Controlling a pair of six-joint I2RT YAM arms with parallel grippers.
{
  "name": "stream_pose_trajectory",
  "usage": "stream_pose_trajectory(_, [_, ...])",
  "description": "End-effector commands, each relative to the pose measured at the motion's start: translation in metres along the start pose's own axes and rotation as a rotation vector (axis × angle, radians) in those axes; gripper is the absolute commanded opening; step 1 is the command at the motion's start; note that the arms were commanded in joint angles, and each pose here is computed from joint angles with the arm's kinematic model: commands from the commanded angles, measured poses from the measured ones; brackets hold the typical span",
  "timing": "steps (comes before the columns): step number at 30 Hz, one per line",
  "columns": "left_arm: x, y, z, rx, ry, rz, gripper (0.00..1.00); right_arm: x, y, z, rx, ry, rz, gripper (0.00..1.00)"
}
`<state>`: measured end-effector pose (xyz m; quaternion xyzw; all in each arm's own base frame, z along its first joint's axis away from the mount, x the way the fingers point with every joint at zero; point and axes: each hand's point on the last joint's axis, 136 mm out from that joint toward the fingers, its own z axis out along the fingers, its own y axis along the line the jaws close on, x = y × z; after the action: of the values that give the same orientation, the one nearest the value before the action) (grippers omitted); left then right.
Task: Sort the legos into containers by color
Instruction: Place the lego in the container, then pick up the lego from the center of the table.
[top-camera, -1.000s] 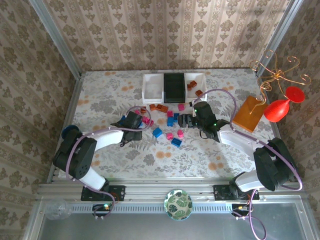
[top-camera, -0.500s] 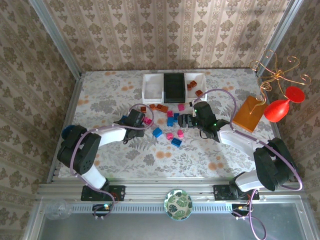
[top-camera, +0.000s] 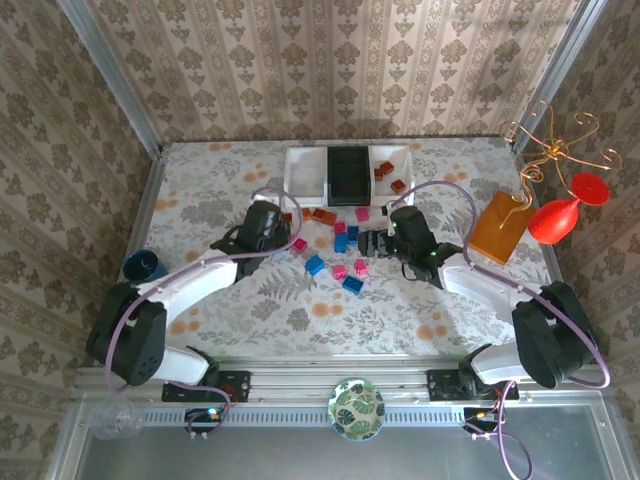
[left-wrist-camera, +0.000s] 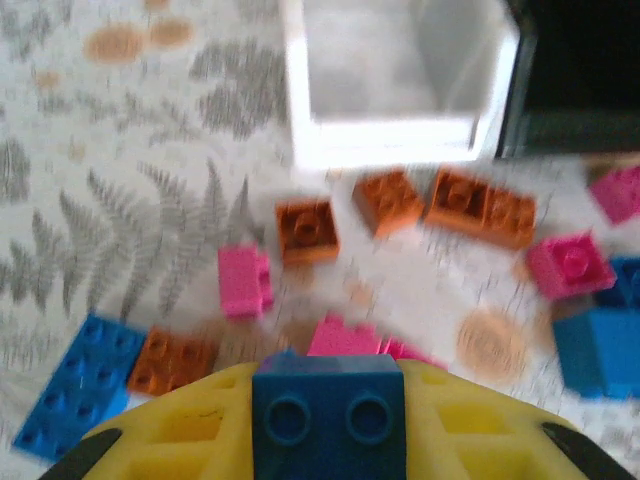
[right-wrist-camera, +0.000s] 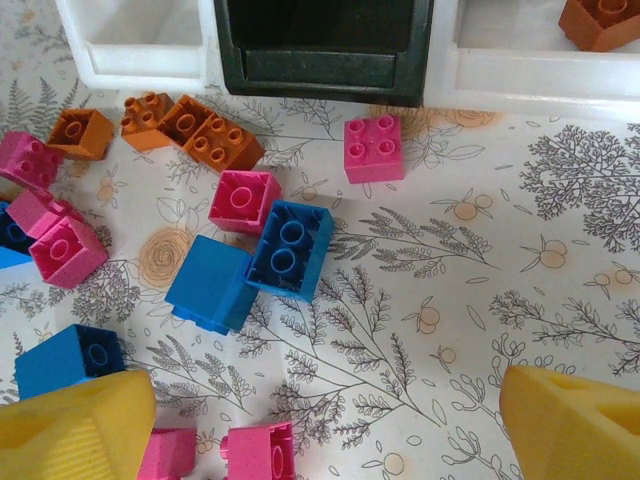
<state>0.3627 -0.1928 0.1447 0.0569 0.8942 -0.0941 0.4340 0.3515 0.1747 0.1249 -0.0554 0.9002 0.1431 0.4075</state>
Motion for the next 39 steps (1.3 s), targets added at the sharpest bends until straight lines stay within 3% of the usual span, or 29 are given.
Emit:
stream_pose_trajectory(1, [-0.046, -0.007, 0.020, 0.003, -0.072, 0.025, 0.28, -0.017, 0.008, -0.012, -0.041, -0.078, -0.008, 0.91])
stream_pose_trajectory(15, [-0.125, -0.032, 0.169, 0.055, -0.048, 0.016, 0.31, -0.021, 0.011, -0.017, -0.049, -0.064, 0.021, 0.91])
stream_pose_trajectory(20, [-0.149, -0.041, 0.177, 0.059, -0.049, 0.050, 0.43, -0.013, 0.016, -0.012, -0.080, -0.032, 0.029, 0.91])
stream_pose_trajectory(25, [-0.156, -0.028, 0.142, 0.022, -0.090, 0.060, 0.62, -0.007, 0.019, -0.009, -0.107, -0.043, 0.025, 0.91])
stream_pose_trajectory(29, [-0.124, -0.015, 0.091, 0.035, -0.063, 0.043, 0.66, -0.005, 0.026, -0.011, -0.143, -0.059, -0.008, 0.91])
stream_pose_trajectory(33, [-0.052, 0.008, 0.040, 0.049, -0.003, -0.023, 0.70, -0.002, 0.032, -0.015, -0.166, -0.083, -0.057, 0.91])
stream_pose_trajectory(39, [0.036, 0.028, 0.014, 0.039, 0.152, -0.071, 0.75, 0.000, 0.036, -0.010, -0.177, -0.079, -0.051, 0.91])
